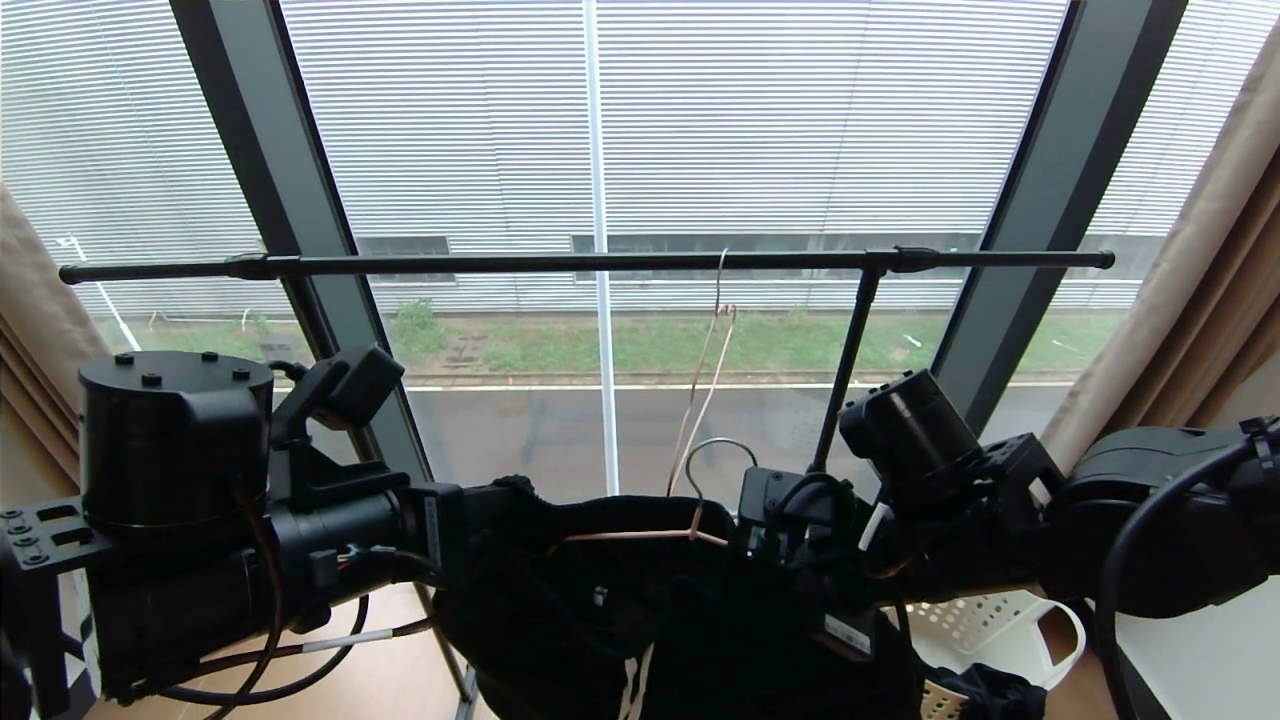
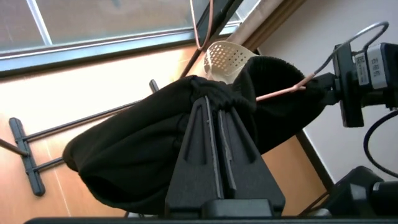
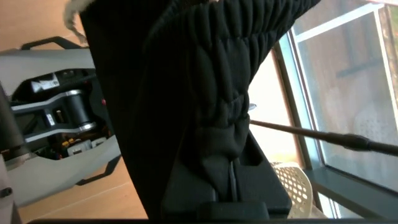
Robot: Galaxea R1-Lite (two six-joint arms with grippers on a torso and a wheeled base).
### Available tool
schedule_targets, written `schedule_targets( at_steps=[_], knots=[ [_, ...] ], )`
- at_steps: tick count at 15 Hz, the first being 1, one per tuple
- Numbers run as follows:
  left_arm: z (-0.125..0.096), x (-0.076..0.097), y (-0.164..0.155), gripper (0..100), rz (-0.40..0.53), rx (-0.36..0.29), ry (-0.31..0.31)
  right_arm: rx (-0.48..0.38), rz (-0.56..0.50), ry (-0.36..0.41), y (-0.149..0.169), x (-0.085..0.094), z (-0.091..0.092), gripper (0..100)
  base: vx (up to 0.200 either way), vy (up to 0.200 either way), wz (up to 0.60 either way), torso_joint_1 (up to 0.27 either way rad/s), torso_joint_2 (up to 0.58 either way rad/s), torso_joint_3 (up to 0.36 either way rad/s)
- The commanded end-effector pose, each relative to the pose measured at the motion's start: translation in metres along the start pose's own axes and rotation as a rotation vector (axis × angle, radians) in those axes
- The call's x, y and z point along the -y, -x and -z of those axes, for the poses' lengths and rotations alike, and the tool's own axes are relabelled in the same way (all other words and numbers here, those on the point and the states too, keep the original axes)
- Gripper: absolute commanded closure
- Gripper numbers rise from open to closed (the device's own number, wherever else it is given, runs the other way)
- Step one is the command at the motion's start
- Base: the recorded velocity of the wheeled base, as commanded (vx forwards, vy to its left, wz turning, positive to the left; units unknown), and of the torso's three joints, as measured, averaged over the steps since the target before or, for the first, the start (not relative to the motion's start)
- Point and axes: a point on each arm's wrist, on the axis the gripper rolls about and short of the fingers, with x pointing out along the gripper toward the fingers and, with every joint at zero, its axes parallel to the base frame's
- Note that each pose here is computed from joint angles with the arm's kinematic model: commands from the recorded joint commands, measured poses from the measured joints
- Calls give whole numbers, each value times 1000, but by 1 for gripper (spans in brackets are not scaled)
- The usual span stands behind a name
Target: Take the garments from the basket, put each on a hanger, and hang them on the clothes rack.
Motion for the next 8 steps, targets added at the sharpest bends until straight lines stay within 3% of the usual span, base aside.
schedule_targets(
  at_steps=[1,5,8],
  knots=[
    [-8,2,-1,100,-6,-3,19,-14,7,9,-6,-4,1,100,0,0,0,0,0,0],
    [-19,1,-4,100,-25,22,90,-19,71,13,-11,-7,11,100,0,0,0,0,0,0],
    [-25,-9,-2,100,-60,45,110,-7,114,5,-9,-4,14,100,0,0,0,0,0,0]
  ],
)
